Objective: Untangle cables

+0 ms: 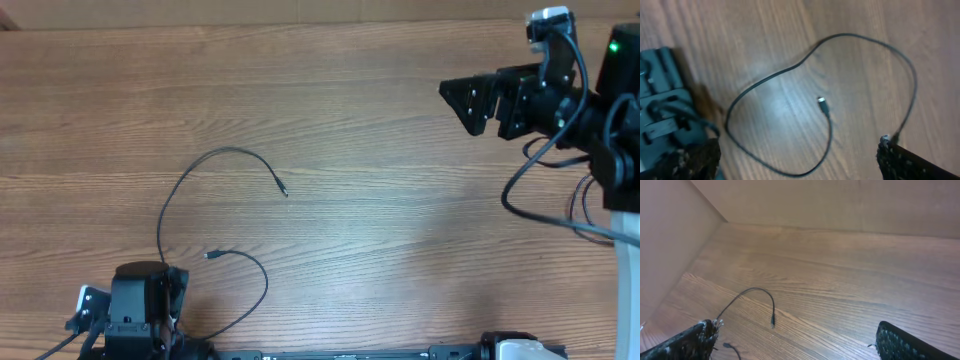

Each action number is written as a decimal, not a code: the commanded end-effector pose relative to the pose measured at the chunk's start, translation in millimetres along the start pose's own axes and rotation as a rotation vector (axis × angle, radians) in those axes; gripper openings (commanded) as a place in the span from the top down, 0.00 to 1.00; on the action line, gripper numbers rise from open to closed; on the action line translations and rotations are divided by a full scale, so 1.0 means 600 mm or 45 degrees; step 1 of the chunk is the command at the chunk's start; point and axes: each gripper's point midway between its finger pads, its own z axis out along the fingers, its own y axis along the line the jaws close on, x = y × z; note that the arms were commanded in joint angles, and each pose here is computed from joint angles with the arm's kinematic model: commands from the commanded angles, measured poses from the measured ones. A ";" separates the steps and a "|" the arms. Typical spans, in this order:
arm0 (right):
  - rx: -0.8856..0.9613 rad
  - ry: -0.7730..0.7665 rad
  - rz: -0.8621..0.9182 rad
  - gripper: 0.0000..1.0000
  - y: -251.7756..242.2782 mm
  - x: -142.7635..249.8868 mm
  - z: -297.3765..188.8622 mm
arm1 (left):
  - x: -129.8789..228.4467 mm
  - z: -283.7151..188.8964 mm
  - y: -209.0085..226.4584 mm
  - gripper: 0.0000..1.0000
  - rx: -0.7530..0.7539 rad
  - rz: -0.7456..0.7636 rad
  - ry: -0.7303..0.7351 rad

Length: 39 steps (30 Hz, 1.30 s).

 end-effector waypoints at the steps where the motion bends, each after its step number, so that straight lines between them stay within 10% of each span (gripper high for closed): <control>1: 0.011 -0.053 -0.044 0.00 0.014 -0.011 -0.024 | -0.003 0.001 -0.009 0.00 0.035 0.135 -0.015; 13: 0.010 -0.030 -0.029 0.00 0.015 -0.002 -0.026 | 0.009 0.037 -0.061 0.00 -0.008 0.436 0.063; 28: 0.010 -0.017 -0.020 0.00 0.017 0.003 -0.028 | -0.027 0.124 0.005 0.00 -0.541 0.396 0.223; 39: 0.011 -0.011 -0.017 0.00 0.017 0.005 -0.028 | -0.020 0.178 0.036 0.05 -0.562 0.464 0.248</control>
